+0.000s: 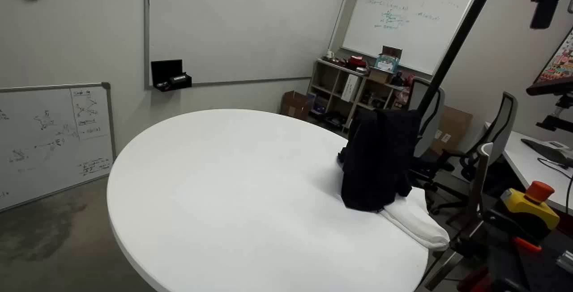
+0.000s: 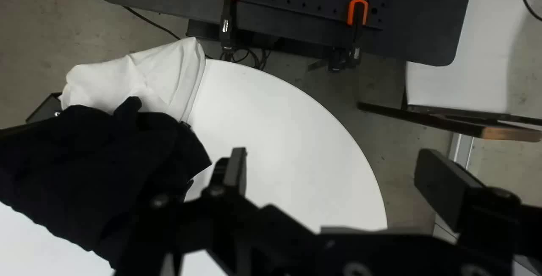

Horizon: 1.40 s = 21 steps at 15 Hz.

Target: Remove the black t-shirt from the black stand

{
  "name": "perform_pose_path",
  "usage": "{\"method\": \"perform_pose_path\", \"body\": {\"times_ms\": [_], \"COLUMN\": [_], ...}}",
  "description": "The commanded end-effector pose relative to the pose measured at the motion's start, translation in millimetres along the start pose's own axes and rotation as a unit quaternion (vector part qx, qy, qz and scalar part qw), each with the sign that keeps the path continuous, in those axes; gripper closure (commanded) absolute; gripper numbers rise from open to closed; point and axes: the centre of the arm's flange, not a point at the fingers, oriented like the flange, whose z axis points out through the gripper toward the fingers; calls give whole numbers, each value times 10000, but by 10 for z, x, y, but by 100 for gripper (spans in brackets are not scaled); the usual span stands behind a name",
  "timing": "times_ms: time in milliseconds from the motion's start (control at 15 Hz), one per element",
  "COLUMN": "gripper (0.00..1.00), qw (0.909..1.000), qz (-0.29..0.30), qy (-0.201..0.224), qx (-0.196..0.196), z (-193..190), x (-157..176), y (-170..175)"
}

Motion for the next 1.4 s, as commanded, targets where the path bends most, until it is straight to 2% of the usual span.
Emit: {"method": "perform_pose_path", "body": {"times_ms": [0, 733, 867, 1067, 1333], "gripper": [0, 0, 0, 0, 0], "qw": [10000, 10000, 9998, 9977, 9875], "qz": [0, 0, 183, 597, 1173], "qy": [2, 2, 43, 324, 1051], "qx": [0, 0, 11, 44, 96], "z": [0, -1, -38, -181, -387], "x": [0, 0, 56, 227, 528], "y": [0, 0, 52, 299, 862]}}
